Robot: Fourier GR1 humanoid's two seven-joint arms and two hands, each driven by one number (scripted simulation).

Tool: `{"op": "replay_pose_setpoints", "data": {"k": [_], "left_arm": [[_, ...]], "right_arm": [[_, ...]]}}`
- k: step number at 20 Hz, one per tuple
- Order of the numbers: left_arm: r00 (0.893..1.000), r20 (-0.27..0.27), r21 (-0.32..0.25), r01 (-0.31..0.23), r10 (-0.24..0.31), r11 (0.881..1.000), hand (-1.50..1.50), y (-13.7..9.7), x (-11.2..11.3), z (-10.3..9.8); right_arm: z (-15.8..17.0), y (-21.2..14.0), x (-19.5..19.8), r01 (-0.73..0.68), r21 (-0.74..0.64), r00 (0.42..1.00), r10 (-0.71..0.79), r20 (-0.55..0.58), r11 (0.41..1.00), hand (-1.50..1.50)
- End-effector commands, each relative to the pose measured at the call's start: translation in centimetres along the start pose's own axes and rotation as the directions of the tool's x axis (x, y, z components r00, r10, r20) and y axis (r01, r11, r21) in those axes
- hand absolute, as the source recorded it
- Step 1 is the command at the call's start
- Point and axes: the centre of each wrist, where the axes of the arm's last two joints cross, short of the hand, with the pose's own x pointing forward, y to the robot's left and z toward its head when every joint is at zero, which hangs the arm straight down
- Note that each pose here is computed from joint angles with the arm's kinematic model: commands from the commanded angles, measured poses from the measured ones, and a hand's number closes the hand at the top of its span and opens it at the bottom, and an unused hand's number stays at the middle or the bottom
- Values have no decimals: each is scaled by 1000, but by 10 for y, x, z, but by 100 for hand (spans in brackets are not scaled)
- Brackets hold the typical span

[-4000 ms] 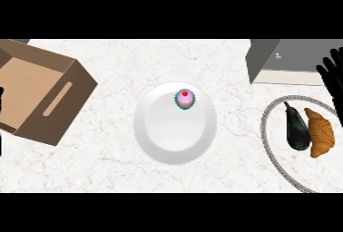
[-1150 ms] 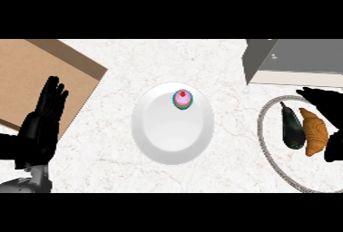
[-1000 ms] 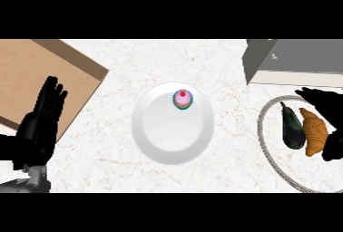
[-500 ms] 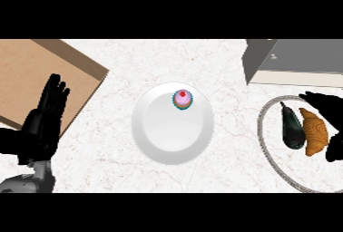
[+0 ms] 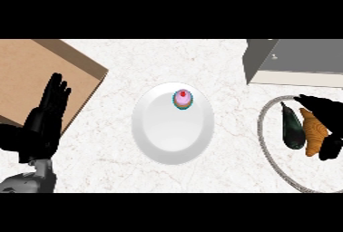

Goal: Pick the croissant from the placemat and place it in the tiered shelf

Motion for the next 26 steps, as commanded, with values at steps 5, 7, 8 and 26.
{"op": "replay_pose_setpoints", "data": {"k": [5,7,8,26], "left_arm": [[1000,-8,3,-3,3,1000,0,-3,2,5],[1000,-18,-2,-20,20,1000,0,-5,-7,12],[1000,-21,14,-10,11,1000,0,12,-27,27],[999,-32,36,3,-2,999,0,7,-3,14]], "right_arm": [[-22,45,5,-7,87,1000,10,-26,996,-150],[-17,17,-6,-44,110,999,46,-22,993,150],[-22,29,13,-31,108,1000,31,0,994,150],[-6,25,75,376,-120,927,-371,57,919,150]]}}
